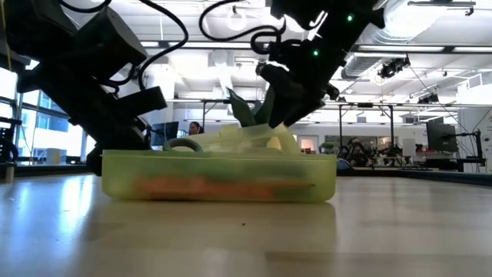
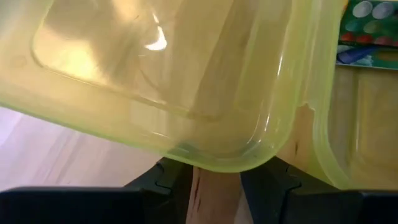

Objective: Pack school essentials
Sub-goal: Close the yellow school supply box

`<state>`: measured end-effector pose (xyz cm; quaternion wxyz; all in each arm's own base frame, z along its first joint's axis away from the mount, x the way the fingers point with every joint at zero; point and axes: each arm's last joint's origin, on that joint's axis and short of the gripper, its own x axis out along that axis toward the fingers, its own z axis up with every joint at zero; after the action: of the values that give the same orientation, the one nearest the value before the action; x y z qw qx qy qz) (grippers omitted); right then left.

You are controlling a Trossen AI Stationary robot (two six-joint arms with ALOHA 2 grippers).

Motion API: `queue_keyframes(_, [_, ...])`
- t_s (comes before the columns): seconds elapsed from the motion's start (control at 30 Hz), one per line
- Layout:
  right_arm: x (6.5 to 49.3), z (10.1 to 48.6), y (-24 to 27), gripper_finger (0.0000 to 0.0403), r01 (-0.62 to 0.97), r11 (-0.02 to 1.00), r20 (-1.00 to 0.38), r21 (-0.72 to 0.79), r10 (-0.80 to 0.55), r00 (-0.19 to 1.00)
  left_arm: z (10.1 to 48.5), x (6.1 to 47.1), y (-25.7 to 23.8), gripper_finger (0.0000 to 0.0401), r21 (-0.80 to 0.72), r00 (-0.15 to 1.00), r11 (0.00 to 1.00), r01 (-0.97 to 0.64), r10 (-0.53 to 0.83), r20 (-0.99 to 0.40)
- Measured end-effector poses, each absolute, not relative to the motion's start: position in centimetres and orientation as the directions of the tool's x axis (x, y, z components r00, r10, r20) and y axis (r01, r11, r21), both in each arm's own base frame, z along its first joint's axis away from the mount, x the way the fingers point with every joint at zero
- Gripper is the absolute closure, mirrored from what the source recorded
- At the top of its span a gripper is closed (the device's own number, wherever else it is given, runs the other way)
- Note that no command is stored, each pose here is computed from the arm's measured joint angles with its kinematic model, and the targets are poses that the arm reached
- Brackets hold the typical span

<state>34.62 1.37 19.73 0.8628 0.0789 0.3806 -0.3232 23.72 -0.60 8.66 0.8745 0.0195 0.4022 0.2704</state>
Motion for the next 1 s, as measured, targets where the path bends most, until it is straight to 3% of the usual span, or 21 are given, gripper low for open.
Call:
queue_keyframes(0.3, [34.8, 21.2, 3.3, 0.0201, 0.585, 0.791, -0.681, -0.178, -0.528, 0.507, 8.7, 23.7, -0.3, 0.0286, 0.255, 0.525, 0.847, -0.466, 0.496, -0.691])
queue_keyframes(0.7, [34.8, 22.1, 6.3, 0.0202, 0.525, 0.837, -0.679, -0.154, -0.475, 0.559, 8.7, 23.7, 0.4, 0.0286, 0.275, 0.503, 0.821, -0.500, 0.534, -0.679])
queue_keyframes(1.0, [34.6, 21.9, 5.0, 0.0201, 0.549, 0.811, -0.696, -0.200, -0.513, 0.503, 9.2, 23.3, 0.8, 0.0286, 0.321, 0.484, 0.830, -0.456, 0.534, -0.694])
